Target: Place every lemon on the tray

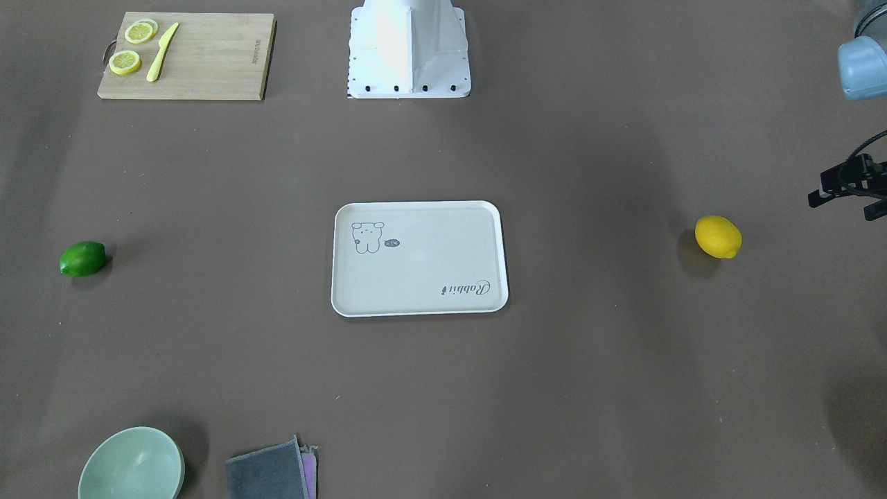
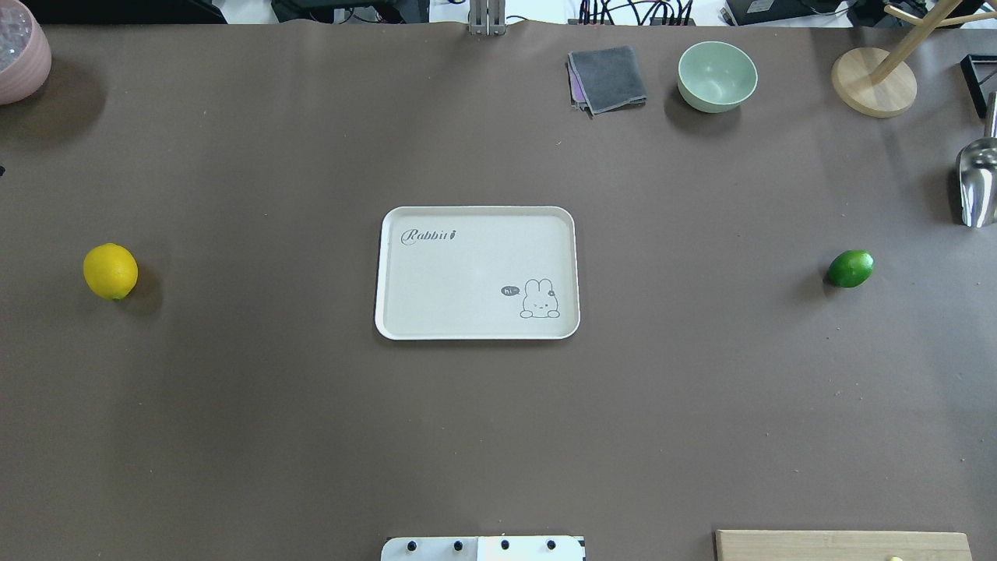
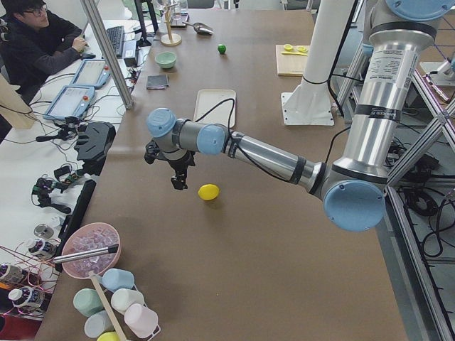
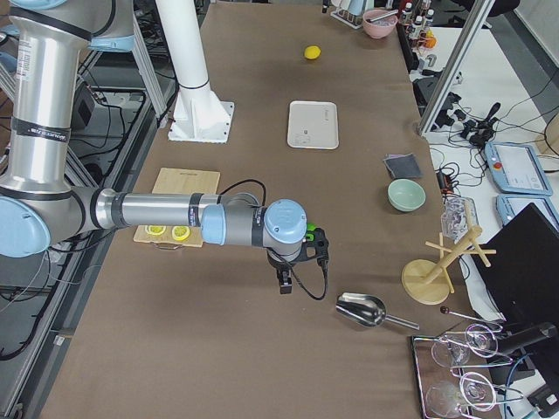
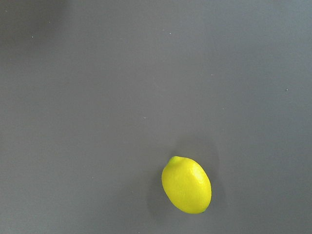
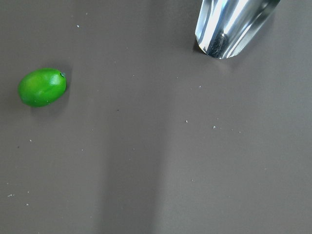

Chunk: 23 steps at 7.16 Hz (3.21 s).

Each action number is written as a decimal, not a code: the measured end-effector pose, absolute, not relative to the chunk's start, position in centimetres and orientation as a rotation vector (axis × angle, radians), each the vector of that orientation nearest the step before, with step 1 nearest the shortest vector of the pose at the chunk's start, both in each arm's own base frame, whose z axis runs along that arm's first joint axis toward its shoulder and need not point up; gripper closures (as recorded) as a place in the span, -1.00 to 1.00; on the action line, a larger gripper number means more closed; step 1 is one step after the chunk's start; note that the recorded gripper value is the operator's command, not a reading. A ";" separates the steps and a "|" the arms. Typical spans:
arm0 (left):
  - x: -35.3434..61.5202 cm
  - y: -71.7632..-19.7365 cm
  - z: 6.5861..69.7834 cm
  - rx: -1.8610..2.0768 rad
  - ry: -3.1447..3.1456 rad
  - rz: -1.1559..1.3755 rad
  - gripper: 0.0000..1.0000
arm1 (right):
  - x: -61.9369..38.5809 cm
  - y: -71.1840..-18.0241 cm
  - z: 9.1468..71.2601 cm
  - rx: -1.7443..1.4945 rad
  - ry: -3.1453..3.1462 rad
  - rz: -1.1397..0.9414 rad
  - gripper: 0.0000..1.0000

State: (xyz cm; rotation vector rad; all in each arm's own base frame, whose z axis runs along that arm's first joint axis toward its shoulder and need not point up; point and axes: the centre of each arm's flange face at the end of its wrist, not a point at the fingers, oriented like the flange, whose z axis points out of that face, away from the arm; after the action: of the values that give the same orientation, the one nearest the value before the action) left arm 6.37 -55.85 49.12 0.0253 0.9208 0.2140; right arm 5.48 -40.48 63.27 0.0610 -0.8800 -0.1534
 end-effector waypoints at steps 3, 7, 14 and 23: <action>6.4 -55.8 48.4 0.051 0.921 0.229 -1.00 | 5.5 -40.4 63.6 0.055 -0.874 -0.151 -1.00; 6.2 -55.5 49.2 0.042 0.924 0.219 -1.00 | 5.5 -40.4 63.7 0.050 -0.876 -0.148 -1.00; 16.0 -56.3 44.4 -0.013 0.944 0.116 -0.99 | 5.4 -40.5 63.6 0.045 -0.882 -0.132 -1.00; 22.8 -52.9 50.8 -0.109 0.789 -0.009 -0.96 | 5.4 -40.4 63.7 0.043 -0.884 -0.131 -1.00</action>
State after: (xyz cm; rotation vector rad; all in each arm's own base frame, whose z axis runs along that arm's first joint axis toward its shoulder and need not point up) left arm 22.77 -52.86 50.76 -0.1087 0.7890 -0.0092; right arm 5.41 -40.41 63.68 0.0430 -0.8836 -0.1309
